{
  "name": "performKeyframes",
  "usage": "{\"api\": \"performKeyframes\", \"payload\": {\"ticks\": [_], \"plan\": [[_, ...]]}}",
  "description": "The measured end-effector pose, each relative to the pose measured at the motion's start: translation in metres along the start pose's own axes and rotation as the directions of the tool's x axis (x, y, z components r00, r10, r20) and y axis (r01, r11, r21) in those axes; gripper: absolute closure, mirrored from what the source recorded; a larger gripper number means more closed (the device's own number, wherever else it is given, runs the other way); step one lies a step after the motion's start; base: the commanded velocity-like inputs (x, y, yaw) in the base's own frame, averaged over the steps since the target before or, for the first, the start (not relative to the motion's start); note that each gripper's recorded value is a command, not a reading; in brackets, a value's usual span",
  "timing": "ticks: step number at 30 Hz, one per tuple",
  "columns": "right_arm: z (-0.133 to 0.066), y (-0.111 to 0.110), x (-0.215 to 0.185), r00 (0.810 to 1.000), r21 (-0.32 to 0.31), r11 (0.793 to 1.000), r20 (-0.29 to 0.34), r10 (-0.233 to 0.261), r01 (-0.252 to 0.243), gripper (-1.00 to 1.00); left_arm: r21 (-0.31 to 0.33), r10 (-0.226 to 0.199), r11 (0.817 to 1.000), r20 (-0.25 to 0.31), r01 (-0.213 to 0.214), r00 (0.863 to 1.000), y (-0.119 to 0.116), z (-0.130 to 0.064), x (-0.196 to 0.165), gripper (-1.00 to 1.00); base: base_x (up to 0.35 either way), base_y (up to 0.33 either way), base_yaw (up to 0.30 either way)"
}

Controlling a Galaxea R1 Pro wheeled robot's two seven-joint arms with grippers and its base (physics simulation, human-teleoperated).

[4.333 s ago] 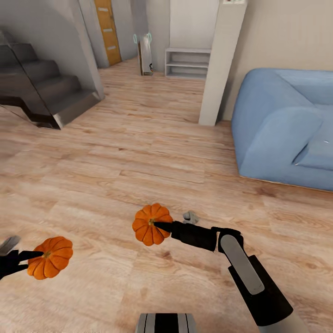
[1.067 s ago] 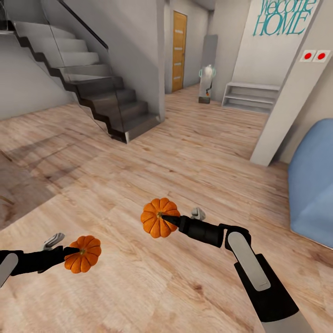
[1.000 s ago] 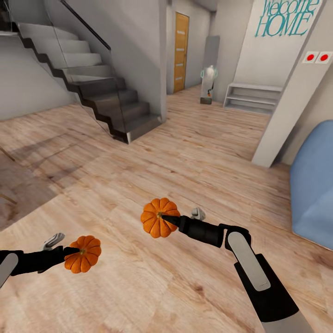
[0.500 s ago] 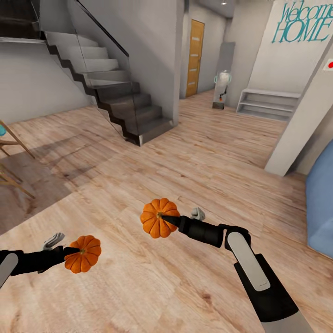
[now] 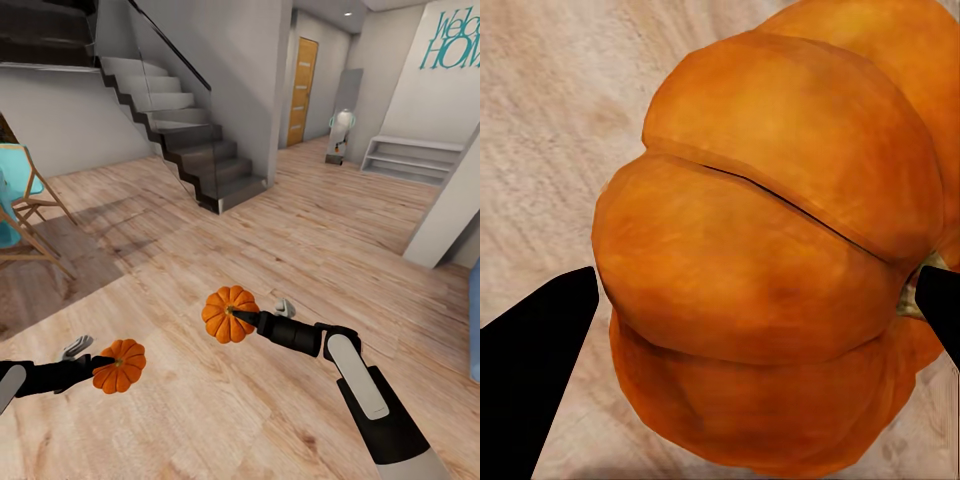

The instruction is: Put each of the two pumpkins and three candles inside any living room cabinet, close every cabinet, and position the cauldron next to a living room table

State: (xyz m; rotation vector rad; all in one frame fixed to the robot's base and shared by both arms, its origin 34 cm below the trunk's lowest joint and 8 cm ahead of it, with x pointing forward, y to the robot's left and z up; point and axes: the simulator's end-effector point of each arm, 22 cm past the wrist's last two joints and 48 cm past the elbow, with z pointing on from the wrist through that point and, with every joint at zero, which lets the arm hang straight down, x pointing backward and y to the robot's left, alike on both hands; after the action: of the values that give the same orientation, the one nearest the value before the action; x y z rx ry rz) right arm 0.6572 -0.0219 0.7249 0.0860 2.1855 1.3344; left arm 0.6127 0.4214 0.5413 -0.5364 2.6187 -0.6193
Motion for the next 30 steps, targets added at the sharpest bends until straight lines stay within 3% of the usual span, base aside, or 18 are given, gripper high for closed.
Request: {"api": "performKeyframes", "payload": {"ticks": [7, 30], "plan": [[-0.004, 0.015, -0.008, 1.0, -0.004, 1.0, 0.002, -0.009, 0.009, 1.0, 0.004, 0.003, 1.0, 0.007, -0.003, 1.0, -0.009, -0.012, -0.008, 1.0, 0.0, 0.0, 0.191], [-0.01, 0.025, -0.012, 0.998, 0.011, 0.998, 0.014, -0.059, 0.058, 1.0, 0.008, -0.019, 1.0, 0.016, 0.019, 1.0, -0.006, -0.021, -0.007, 1.0, 0.034, 0.0, 0.191]]}}
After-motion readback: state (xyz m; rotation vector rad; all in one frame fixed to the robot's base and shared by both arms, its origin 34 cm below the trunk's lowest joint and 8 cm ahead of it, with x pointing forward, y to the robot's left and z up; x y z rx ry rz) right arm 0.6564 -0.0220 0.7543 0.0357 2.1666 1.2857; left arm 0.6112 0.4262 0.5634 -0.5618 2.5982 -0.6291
